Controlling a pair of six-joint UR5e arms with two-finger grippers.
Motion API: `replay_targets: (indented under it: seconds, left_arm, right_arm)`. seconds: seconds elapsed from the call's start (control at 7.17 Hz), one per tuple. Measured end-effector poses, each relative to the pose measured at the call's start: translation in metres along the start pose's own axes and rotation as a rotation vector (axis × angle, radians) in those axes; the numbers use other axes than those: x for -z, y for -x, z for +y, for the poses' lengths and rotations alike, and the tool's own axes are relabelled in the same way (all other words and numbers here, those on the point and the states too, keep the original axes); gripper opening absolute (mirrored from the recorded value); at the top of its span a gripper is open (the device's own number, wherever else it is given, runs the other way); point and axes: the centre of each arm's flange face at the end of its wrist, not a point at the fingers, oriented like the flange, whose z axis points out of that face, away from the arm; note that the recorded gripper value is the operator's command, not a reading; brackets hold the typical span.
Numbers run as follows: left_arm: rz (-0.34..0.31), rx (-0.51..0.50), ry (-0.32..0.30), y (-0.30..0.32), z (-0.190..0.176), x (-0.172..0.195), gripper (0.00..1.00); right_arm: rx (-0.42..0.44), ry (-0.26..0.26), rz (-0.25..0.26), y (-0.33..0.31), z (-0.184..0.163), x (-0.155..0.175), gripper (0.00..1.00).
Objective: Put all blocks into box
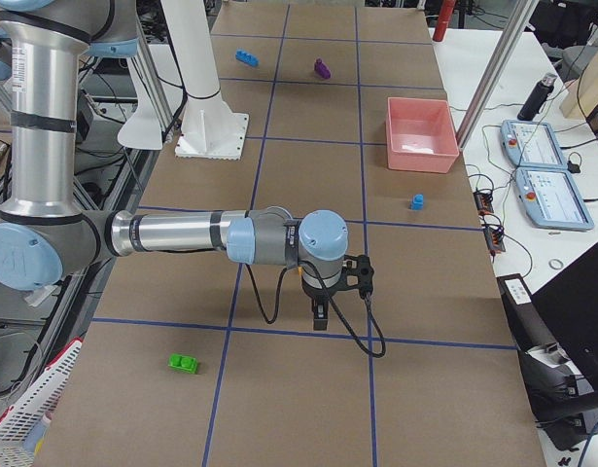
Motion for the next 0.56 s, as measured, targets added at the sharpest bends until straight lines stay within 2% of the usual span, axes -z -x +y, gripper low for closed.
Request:
replay_targets:
  seconds: [0.56]
  left_arm:
    - [0.003, -0.012, -0.005, -0.0008, 0.0022, 0.0001, 1.00]
  right_arm:
    - [-0.007, 0.005, -0.006, -0.0037, 0.0023, -0.0044, 1.00]
